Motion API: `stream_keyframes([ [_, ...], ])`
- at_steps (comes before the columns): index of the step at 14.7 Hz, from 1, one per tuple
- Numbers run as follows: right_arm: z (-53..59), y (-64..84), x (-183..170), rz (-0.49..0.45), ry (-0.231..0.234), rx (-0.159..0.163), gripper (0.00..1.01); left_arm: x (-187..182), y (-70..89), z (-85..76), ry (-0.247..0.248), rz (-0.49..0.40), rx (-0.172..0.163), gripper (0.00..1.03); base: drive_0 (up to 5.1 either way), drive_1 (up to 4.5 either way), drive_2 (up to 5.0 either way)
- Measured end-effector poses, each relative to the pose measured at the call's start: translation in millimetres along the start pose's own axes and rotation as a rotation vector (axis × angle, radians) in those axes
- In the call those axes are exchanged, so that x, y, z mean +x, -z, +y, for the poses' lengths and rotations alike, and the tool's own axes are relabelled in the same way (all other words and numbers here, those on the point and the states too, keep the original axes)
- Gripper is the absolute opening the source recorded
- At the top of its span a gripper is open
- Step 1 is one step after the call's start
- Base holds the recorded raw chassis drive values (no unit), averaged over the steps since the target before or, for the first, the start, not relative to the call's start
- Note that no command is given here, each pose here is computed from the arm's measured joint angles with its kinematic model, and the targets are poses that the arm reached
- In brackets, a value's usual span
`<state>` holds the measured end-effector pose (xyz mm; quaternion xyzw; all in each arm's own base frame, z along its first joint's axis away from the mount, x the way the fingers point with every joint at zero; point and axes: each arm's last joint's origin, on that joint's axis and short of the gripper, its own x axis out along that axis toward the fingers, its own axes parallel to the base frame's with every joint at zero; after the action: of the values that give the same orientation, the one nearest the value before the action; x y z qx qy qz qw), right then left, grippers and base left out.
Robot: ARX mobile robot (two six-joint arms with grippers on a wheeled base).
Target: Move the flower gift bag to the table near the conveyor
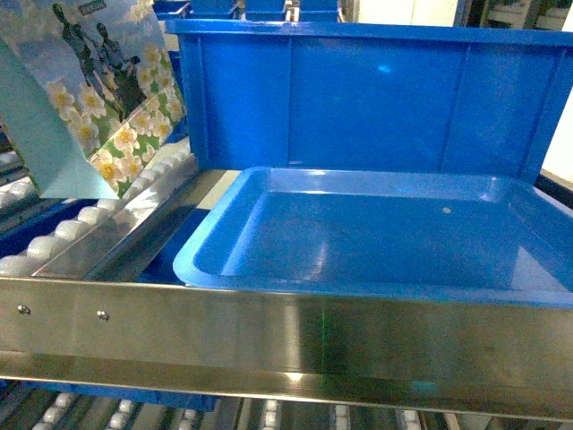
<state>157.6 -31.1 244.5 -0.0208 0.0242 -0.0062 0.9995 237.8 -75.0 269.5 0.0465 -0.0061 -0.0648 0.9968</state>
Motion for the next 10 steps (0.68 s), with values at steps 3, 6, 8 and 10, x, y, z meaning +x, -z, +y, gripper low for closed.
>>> stream_keyframes([
  [3, 0.0, 0.0, 0.0, 0.000, 0.000, 0.000, 0.03, -3.0, -5.6, 0.0, 0.004, -0.055, -0.011, 0.02, 0.0, 0.00, 0.0],
  [6, 0.0, 0.1, 0.1, 0.001, 0.000, 0.000, 0.03, -3.4, -5.8, -0.2, 0.008, -0.054, -0.011, 0.02, -1.0, 0.48, 0.5],
  [8, -0.1, 0.1, 0.0, 0.001, 0.002, 0.000, 0.03, -3.6, -6.0, -1.4, 0.013, -0.055, -0.011, 0.02, -5.0, 2.34, 2.3],
  [10, -0.2, -0.1, 0.0, -0.001, 0.004, 0.000, 0.03, -3.6, -5.8, -1.7, 0.018, -0.054, -0.011, 0.02, -4.9, 2.46, 2.5],
])
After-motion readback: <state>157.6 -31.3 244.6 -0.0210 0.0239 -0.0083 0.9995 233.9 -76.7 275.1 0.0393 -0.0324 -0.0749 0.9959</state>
